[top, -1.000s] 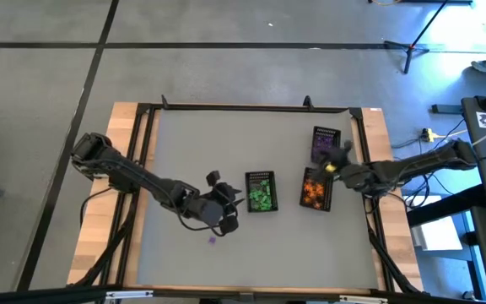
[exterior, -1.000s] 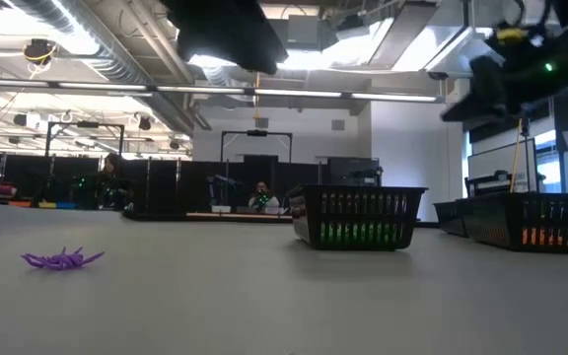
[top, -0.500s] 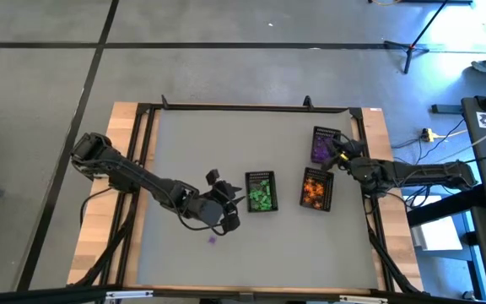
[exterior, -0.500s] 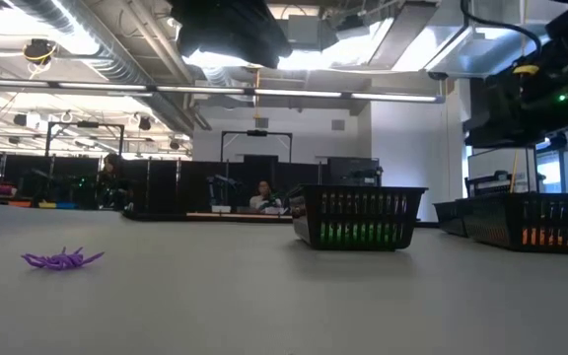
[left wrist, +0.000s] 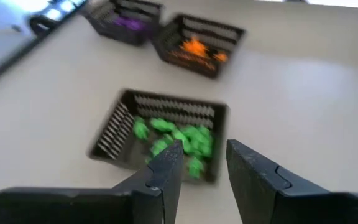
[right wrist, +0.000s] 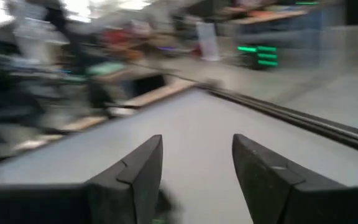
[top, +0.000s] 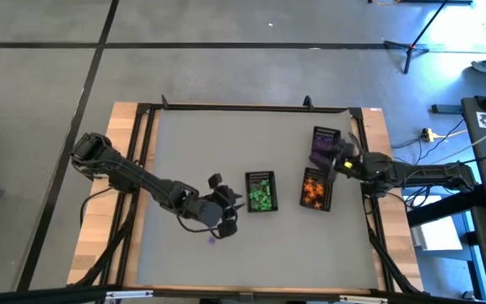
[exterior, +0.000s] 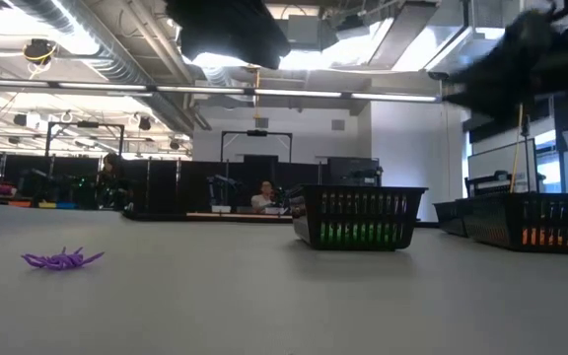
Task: Sort Halloween decoration
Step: Put the purple spider toy into the top bin
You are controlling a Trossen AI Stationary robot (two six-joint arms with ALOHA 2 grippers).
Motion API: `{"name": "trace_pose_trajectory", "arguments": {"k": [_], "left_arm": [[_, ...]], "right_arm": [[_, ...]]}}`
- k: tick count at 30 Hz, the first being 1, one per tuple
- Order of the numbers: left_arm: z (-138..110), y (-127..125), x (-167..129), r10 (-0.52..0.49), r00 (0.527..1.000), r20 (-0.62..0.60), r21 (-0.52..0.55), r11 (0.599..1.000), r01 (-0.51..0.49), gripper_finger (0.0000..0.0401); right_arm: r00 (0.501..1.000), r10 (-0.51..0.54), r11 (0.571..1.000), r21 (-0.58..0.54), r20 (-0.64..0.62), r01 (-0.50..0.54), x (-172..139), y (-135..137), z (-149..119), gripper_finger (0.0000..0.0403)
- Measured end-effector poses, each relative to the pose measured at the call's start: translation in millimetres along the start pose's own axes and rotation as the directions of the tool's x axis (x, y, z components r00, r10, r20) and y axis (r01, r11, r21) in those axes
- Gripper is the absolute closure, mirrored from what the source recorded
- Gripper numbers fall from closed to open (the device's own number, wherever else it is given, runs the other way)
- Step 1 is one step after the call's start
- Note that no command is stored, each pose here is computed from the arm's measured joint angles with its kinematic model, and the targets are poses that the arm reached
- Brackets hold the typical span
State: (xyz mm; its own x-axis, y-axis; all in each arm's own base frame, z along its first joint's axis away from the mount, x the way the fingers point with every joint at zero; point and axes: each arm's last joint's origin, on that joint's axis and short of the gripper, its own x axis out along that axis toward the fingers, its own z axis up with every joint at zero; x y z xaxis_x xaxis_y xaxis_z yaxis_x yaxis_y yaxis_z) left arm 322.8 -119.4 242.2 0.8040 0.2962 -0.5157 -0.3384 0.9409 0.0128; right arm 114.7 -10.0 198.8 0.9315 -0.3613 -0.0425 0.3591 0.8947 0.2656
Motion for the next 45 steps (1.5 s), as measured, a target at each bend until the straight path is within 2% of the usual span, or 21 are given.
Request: {"name": "trace_pose_trajectory", "arguments": {"k": [3,5,10,15,23,27,31,36,39,45], "left_arm": [[-6,-1,-1,-0.052,0.996,-0.074,-0.020,0.999,0.051,0.0283],[-12,0,-2,-0.076,0.986,-0.146,-0.049,0.996,0.069,0.0283],[-34,-2,-8,-0.085,0.933,-0.351,-0.090,0.994,0.057,0.0283],[-59,-18,-10,-0.115,0.871,-0.477,-0.042,0.993,0.108,0.0283],[-96,-41,0,-0.089,0.823,-0.561,0.037,0.991,0.132,0.0283],[-113,-47,8,-0.088,0.782,-0.618,0.031,0.990,0.135,0.0283],[-119,-49,14,-0.092,0.762,-0.641,0.013,0.991,0.130,0.0283],[-120,-49,15,-0.089,0.761,-0.642,0.013,0.992,0.127,0.0286],[-121,-49,15,-0.086,0.761,-0.643,0.018,0.992,0.126,0.0306],[-120,-46,18,-0.082,0.760,-0.645,0.019,0.992,0.122,0.0390]], "right_arm": [[0.984,0.177,0.984,0.015,0.028,-0.178,-1,7,6,0.0217],[0.973,0.228,0.973,0.015,0.029,-0.228,-1,9,7,0.0218],[0.972,0.234,0.972,0.010,-0.009,-0.234,5,10,3,0.0219],[0.972,0.233,0.973,0.008,-0.016,-0.233,12,12,1,0.0219],[0.973,0.227,0.974,0.005,-0.035,-0.227,23,16,-4,0.0220],[0.973,0.225,0.974,0.005,-0.044,-0.225,28,17,-7,0.0220],[0.973,0.225,0.974,0.006,-0.044,-0.225,32,18,-8,0.0220],[0.973,0.225,0.974,0.007,-0.047,-0.225,35,19,-10,0.0220],[0.973,0.224,0.975,0.006,-0.053,-0.224,35,19,-10,0.0220],[0.973,0.224,0.975,0.006,-0.051,-0.224,35,19,-10,0.0220]]}}
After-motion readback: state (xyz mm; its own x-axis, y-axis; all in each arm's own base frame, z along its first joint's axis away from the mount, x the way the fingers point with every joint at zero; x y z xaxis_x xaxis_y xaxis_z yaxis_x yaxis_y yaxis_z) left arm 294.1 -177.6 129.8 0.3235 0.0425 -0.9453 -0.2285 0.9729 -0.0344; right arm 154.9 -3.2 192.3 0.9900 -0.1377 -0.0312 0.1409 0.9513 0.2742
